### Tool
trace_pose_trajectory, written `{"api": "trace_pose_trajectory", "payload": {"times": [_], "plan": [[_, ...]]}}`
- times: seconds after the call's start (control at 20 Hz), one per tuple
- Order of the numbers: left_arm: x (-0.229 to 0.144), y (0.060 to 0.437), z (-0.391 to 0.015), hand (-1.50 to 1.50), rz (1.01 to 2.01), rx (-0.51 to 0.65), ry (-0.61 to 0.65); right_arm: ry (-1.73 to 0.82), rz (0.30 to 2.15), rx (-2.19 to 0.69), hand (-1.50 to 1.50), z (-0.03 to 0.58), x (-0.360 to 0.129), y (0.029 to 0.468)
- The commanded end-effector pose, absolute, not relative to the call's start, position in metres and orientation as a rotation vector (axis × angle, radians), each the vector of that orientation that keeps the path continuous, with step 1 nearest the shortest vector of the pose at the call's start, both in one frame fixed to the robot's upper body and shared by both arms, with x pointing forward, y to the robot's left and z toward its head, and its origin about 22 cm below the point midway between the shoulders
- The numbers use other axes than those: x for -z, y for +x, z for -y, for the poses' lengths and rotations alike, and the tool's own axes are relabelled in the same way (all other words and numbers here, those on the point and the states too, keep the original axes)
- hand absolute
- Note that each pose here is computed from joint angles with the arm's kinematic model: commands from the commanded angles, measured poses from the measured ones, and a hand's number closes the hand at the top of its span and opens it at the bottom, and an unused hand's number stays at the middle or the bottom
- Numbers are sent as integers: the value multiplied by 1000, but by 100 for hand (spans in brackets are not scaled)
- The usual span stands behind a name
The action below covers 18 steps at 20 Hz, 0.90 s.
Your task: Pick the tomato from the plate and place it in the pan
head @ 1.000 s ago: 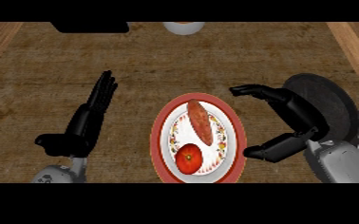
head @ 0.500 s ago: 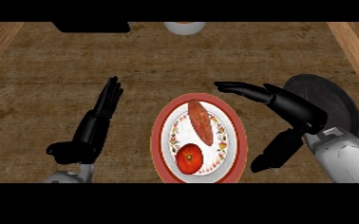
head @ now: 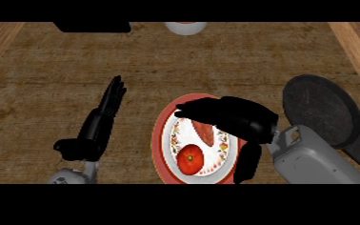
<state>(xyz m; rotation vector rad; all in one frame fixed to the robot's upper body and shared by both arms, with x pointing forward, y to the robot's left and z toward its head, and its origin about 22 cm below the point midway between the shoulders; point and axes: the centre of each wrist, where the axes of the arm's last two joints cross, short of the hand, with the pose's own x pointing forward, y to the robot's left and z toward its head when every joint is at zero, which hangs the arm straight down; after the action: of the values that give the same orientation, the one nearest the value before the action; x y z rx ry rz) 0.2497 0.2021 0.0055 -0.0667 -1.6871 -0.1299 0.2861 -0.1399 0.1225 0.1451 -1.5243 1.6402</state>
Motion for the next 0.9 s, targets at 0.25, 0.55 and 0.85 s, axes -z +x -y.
{"api": "trace_pose_trajectory", "payload": {"times": [0.25,0.55,0.85], "plan": [[-5,256,-199,0,1694,134,-67,-19,1346,-1898,-150,85,-72,257],[-23,240,-211,0,1702,138,-53,-3,1349,-1845,-150,99,-70,268],[7,248,-197,0,1695,114,-50,-21,1309,-1834,-150,86,-70,263]]}}
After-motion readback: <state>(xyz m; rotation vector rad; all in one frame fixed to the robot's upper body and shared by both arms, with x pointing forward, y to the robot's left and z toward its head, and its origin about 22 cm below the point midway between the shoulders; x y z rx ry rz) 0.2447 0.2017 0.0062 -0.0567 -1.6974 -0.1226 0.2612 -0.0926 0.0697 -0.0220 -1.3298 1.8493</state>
